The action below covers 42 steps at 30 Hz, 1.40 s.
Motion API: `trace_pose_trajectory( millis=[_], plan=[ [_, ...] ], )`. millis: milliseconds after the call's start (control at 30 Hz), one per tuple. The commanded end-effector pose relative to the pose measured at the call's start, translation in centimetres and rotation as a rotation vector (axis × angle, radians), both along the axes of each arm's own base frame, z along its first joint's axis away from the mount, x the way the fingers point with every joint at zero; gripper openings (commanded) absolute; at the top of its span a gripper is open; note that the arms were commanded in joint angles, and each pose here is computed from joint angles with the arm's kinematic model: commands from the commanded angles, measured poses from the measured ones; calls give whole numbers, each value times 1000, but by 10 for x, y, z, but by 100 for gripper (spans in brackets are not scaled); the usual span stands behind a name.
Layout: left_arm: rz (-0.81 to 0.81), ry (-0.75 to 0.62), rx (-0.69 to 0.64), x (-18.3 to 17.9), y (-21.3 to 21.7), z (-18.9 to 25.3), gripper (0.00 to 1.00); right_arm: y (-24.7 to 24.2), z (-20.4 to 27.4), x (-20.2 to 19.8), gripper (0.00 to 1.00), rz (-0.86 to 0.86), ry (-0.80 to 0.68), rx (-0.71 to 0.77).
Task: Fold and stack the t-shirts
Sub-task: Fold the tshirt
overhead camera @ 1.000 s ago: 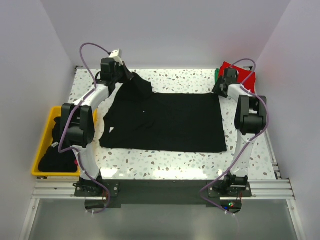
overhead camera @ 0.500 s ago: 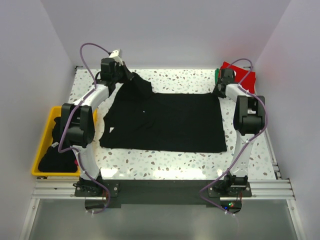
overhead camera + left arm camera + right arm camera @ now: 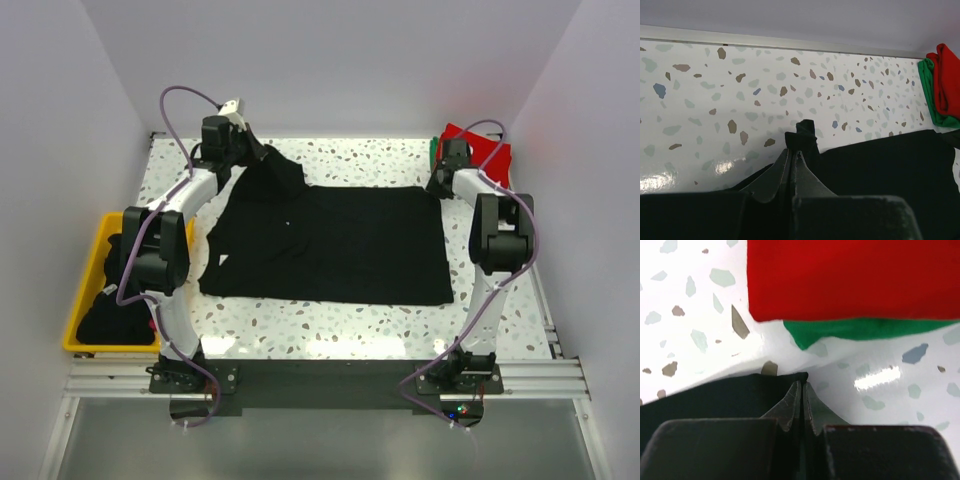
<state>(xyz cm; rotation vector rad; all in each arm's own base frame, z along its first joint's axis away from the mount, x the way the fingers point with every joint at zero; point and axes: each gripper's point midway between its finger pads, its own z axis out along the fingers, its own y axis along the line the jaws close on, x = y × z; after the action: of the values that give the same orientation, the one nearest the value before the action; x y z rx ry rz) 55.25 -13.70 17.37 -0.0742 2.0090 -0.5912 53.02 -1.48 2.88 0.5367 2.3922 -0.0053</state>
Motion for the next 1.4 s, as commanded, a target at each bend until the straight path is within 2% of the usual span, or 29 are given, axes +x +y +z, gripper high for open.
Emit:
trace_pose_trajectory(
  millis=[0, 500, 900, 1033, 1367],
  plan=[
    [-10, -92, -17, 2, 2, 39, 0, 4, 47, -4, 0, 2, -78, 13],
    [18, -111, -39, -25, 7, 65, 0, -5, 83, -29, 0, -61, -155, -13],
    [155, 29, -85, -80, 27, 38, 0, -16, 95, -65, 0, -154, -178, -30],
    [204, 120, -98, -102, 33, 22, 0, -17, 103, -81, 0, -187, -202, -15],
    [257, 207, -93, -154, 45, 2, 0, -8, 77, -128, 0, -203, -148, 45]
  ],
)
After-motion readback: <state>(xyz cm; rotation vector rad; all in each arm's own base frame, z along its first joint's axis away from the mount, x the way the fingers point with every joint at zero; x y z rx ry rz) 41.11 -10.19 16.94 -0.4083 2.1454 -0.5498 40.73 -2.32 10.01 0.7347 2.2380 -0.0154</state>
